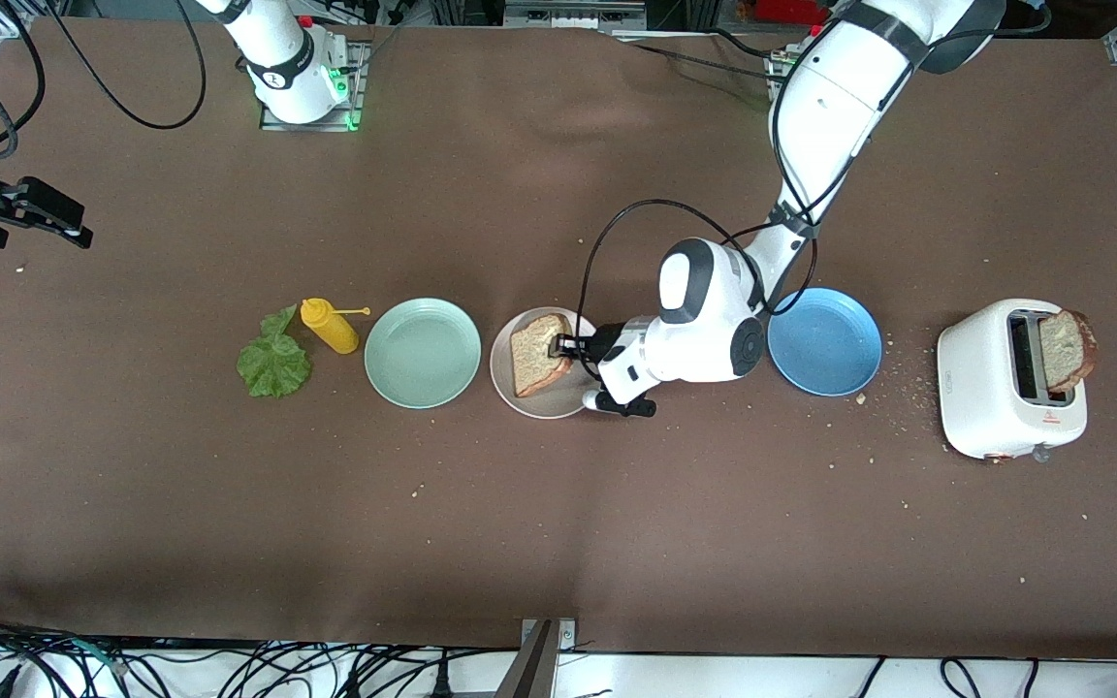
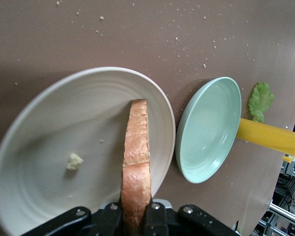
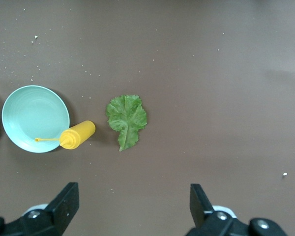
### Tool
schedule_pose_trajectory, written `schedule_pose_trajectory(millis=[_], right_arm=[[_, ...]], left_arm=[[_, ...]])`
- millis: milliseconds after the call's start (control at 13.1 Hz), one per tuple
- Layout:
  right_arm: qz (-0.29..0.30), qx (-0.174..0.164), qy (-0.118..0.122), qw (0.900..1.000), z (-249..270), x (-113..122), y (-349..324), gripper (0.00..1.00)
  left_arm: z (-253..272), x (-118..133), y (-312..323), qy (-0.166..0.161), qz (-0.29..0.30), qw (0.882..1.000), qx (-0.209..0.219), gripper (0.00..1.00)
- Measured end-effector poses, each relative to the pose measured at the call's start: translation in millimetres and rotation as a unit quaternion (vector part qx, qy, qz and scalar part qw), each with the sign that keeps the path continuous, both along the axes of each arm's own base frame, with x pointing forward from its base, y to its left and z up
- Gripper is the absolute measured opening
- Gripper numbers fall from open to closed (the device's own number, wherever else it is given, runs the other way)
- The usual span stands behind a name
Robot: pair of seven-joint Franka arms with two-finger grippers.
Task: Make sandwich in beige plate with both arms
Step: 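Carry the bread slice with the left gripper onto the beige plate, then open the left gripper to release the bread on the plate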
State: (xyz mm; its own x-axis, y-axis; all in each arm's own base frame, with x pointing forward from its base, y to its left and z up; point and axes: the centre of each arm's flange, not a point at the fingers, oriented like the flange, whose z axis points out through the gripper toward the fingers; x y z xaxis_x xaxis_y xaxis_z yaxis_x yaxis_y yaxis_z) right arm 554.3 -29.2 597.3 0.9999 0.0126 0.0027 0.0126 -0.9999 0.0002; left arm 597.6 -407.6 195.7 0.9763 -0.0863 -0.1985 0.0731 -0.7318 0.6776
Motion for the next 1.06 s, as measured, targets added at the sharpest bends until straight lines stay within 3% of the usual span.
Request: schedule_pose_trajectory(millis=[913,1065], right_arm=[[0.0,0.0,0.0,1.0,0.0,0.0,0.0,1.0],[0.0,0.0,0.0,1.0,0.0,0.0,-0.1,1.0]], left_arm=[[-26.1,10.5,35.7,0.0,0.003,0.999,0.035,0.12],[-27.3,10.7,36.6,0.0,0.004,0.999,0.035,0.3]])
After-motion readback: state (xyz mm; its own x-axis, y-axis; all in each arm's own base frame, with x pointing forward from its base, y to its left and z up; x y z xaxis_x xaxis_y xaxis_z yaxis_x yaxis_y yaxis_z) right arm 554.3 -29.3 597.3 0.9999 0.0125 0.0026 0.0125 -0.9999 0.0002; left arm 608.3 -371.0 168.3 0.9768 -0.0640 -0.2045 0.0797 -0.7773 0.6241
